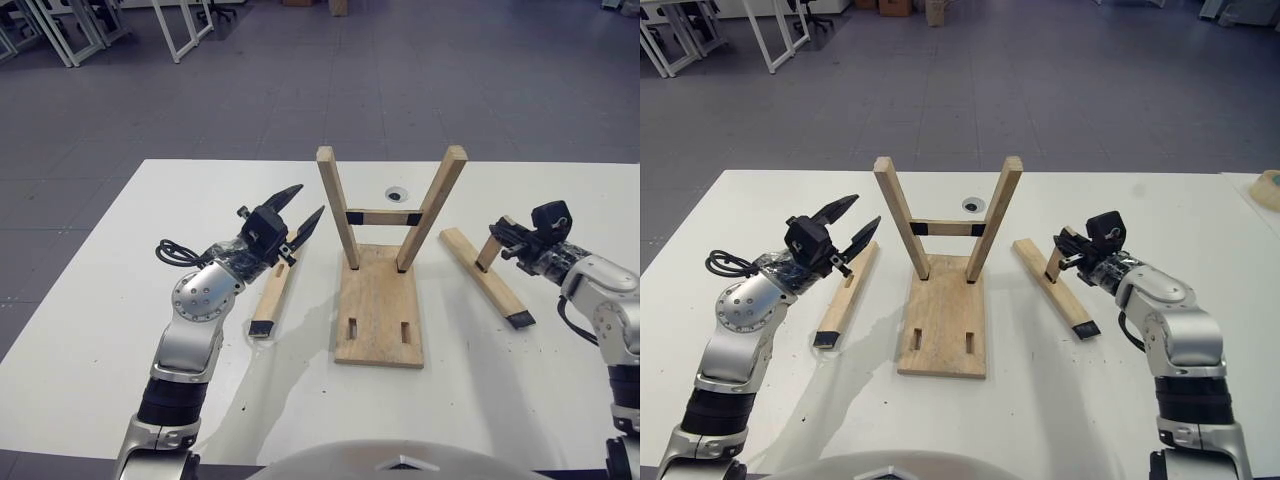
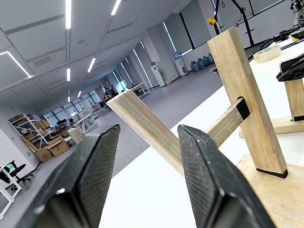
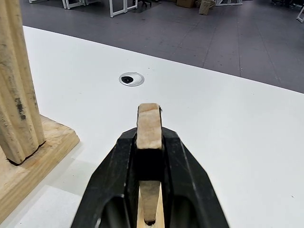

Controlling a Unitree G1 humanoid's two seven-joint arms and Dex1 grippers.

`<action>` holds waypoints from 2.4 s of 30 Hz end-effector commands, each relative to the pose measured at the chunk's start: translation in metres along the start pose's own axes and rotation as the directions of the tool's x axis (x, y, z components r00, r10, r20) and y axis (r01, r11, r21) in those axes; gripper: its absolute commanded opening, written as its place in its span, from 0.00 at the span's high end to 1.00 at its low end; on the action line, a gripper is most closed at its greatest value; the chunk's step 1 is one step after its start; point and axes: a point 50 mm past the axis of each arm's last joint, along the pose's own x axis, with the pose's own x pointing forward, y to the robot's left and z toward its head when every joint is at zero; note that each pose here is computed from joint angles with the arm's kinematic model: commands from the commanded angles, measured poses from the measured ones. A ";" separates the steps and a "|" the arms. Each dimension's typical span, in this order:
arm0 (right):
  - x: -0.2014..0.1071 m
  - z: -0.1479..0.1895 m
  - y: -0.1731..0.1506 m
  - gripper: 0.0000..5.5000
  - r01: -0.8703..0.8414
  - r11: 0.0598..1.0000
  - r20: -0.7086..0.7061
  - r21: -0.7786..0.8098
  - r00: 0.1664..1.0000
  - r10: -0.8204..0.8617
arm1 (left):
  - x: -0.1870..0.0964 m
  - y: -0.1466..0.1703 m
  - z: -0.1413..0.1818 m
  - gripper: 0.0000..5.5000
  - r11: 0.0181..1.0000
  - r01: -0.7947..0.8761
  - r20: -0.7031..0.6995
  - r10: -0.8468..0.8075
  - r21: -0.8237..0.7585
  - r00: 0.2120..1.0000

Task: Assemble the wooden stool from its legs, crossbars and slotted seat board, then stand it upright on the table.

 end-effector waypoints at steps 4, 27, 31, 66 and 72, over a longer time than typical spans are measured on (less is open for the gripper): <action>-0.001 -0.005 0.000 0.92 0.083 0.993 -0.133 0.079 0.989 -0.072 | 0.001 -0.001 -0.001 0.59 1.000 0.001 -0.009 0.000 0.012 1.000; 0.054 -0.021 0.004 0.64 0.291 0.938 -0.082 0.191 0.956 -0.280 | -0.001 -0.005 -0.013 0.59 1.000 -0.015 -0.046 0.015 -0.007 0.999; 0.043 0.041 -0.007 0.64 0.251 0.942 0.173 0.221 0.941 -0.291 | -0.001 -0.007 -0.015 0.59 1.000 -0.011 -0.050 0.010 -0.017 0.999; -0.029 -0.092 0.018 0.60 0.108 0.990 -0.155 0.088 0.984 -0.093 | -0.014 -0.015 -0.026 0.59 0.996 -0.053 -0.098 0.046 -0.071 0.994; -0.015 -0.038 0.005 0.62 0.165 0.977 0.082 0.138 0.981 -0.177 | -0.011 -0.005 -0.023 0.59 0.995 -0.080 -0.080 0.074 -0.063 0.994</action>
